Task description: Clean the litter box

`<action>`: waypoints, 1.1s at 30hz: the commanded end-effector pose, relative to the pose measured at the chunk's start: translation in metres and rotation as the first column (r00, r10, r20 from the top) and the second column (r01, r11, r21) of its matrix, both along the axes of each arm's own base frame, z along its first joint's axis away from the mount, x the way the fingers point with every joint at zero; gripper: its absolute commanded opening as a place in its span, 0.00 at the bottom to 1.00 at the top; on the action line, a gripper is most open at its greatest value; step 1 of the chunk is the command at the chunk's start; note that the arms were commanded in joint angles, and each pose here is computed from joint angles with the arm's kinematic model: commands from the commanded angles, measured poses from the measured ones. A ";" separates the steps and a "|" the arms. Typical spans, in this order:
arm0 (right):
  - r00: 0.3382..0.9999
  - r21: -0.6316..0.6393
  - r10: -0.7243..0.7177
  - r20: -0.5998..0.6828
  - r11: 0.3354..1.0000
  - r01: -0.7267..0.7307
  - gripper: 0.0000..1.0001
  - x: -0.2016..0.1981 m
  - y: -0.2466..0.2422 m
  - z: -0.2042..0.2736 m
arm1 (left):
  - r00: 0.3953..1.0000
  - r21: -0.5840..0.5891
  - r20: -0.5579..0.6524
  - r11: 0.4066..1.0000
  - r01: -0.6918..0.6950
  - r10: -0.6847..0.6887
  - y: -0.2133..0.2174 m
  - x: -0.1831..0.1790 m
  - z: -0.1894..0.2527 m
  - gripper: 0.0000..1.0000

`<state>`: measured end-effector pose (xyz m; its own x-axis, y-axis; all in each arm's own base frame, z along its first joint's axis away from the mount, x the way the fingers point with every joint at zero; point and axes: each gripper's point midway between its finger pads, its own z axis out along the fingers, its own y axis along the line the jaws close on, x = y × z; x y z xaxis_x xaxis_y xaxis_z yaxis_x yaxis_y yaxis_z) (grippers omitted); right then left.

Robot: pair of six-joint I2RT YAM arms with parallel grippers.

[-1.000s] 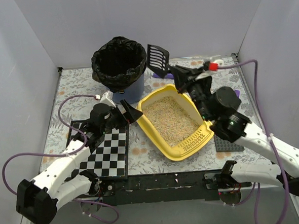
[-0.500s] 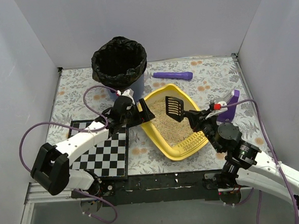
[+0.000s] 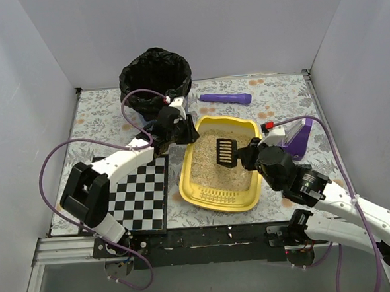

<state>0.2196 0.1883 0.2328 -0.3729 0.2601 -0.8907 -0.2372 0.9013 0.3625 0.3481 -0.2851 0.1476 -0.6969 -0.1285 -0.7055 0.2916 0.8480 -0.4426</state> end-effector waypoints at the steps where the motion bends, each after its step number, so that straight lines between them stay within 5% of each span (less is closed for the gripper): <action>1: 0.987 0.025 -0.135 -0.086 0.990 0.137 0.01 0.002 -0.015 0.008 | 0.991 0.069 0.014 0.989 0.130 -0.131 -0.005 0.012 -0.009 0.31; 5: 0.987 -0.017 -0.150 -0.048 0.989 0.150 0.01 0.005 -0.022 0.007 | 0.988 0.051 0.003 0.987 0.152 -0.152 -0.012 0.013 -0.009 0.36; 13: 0.975 0.106 0.213 0.056 0.970 -0.218 0.01 -0.017 0.038 0.034 | 0.991 0.010 -0.039 0.992 0.126 -0.126 -0.010 0.002 -0.015 0.23; 18: 0.990 0.058 0.086 -0.109 0.995 -0.080 0.01 0.003 0.047 0.005 | 0.994 -0.045 -0.018 0.993 0.109 -0.110 -0.009 -0.005 -0.006 0.18; 24: 0.968 0.017 0.081 -0.238 0.997 -0.080 0.01 0.022 0.092 -0.009 | 0.995 -0.084 -0.033 0.992 0.091 -0.094 -0.009 -0.012 -0.007 0.18; 33: 0.929 -0.031 -0.126 -0.348 0.992 0.124 0.01 0.048 0.098 -0.050 | 0.995 -0.115 -0.050 0.991 0.075 -0.081 -0.005 -0.024 -0.011 0.13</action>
